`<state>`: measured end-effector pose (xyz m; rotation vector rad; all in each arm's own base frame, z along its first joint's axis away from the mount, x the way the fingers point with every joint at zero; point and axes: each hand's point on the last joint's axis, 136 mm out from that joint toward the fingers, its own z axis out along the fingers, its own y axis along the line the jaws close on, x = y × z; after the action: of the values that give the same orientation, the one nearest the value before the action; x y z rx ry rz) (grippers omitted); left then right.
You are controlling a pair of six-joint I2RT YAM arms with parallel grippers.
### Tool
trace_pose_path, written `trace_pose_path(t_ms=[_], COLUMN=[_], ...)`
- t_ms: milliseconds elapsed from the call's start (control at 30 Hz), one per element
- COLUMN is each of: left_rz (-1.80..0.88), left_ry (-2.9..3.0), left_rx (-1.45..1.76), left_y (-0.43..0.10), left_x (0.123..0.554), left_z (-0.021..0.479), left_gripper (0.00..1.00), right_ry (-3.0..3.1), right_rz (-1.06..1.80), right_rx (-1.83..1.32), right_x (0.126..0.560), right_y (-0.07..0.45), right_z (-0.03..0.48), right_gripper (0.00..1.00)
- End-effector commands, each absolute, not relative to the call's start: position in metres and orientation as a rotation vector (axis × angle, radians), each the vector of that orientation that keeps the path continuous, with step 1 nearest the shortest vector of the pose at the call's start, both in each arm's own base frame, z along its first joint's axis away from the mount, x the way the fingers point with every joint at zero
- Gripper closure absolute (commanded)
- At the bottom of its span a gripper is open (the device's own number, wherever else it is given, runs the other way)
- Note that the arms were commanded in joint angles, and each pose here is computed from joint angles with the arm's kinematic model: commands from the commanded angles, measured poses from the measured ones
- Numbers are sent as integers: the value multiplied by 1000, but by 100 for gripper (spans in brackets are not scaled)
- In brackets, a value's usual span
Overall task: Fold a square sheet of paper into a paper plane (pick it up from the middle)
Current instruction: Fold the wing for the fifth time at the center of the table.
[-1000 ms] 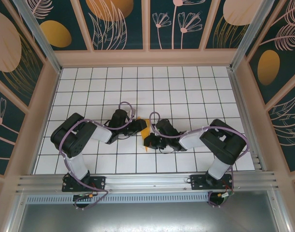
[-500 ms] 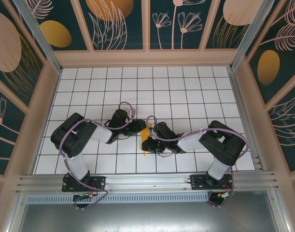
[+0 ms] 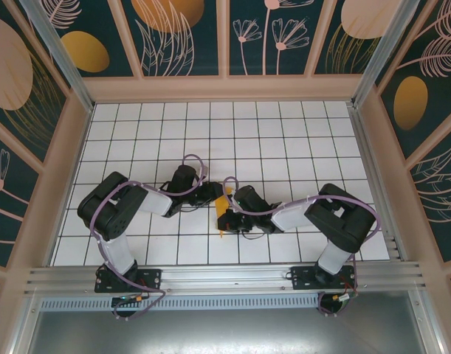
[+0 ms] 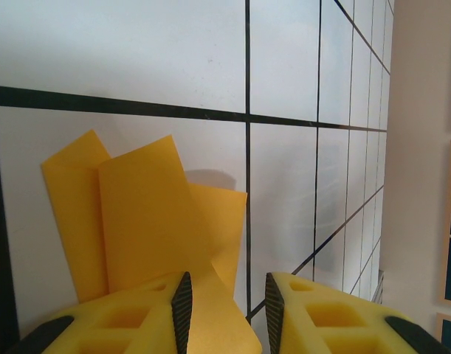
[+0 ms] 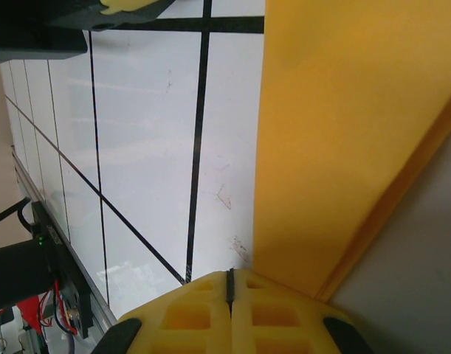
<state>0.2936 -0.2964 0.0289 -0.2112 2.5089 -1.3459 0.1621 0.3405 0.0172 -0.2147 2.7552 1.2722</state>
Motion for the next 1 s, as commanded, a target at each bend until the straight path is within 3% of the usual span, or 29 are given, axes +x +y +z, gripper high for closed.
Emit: trace_pose_path(t_ms=[0,533,967], left_rz=[-1166,-1288,-1384], left_ry=[2655,2349,2442], left_rx=[-278,-30,-17], left_y=[-276,-296,-309], left_x=[278,305,295], left_z=[-17,108,74], left_gripper=[64,52,52], right_ry=[2921,2942,2945], right_rz=[1112,1059,1052], right_rx=[-213,-268,-258], right_x=[144,150,155], right_y=[314,301,301], right_z=[-14,-24,-27], right_gripper=[96,97,97])
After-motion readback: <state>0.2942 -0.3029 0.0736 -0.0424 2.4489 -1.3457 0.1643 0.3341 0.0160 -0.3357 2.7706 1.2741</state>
